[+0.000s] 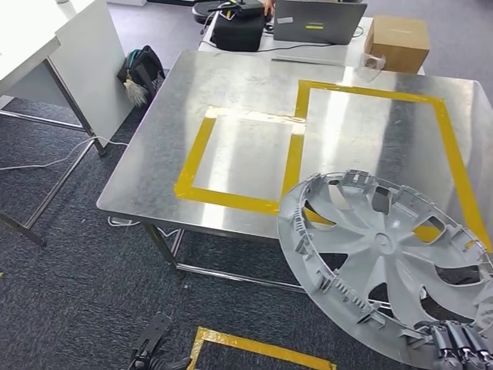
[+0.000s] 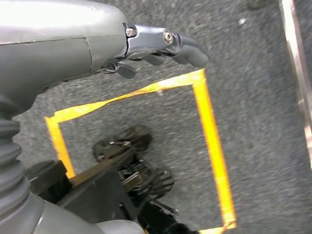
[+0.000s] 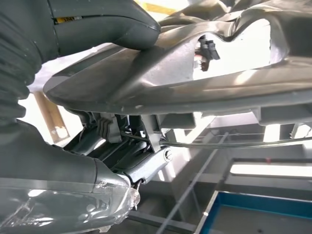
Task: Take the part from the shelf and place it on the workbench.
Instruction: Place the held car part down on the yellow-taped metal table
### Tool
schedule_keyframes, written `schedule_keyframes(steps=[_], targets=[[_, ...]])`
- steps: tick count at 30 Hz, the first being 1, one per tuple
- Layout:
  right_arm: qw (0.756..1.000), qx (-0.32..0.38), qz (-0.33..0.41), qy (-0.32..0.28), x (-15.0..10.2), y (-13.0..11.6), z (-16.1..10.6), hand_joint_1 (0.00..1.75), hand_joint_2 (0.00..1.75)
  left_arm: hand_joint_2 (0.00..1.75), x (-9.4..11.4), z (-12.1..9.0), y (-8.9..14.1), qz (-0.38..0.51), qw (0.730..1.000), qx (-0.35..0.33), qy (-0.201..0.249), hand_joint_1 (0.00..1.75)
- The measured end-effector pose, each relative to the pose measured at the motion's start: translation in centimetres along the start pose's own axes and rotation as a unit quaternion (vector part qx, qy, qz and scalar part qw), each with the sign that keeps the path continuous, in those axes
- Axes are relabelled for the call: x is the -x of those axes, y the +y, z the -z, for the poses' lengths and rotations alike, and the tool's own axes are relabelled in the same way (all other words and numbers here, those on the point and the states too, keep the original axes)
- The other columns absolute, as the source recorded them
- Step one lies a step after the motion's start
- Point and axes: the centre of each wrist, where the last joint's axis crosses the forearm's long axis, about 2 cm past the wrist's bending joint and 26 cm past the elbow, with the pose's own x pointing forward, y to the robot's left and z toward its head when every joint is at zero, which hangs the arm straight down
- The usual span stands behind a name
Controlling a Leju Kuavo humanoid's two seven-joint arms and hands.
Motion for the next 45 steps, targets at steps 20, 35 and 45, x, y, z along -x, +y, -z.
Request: schedule_keyframes(steps=[20, 35, 45], targets=[[1.0, -0.015, 0.005, 0.013, 2.5, 0.0, -1.0, 1.75, 1.75, 1.75, 0.4, -0.1, 0.6, -0.029, 0.999, -0.029, 0.003, 0.0], [0.995, -0.028, 0.029, 0.093, 5.4, 0.1, -2.2, 1.75, 1.75, 1.75, 1.7, -0.9, 1.5, -0.028, 0.996, -0.066, 0.046, 0.0], [0.983, -0.045, 0.042, 0.172, 8.6, 0.2, -2.9, 1.75, 1.75, 1.75, 2.2, -1.2, 2.1, -0.028, 0.995, -0.075, 0.053, 0.0]])
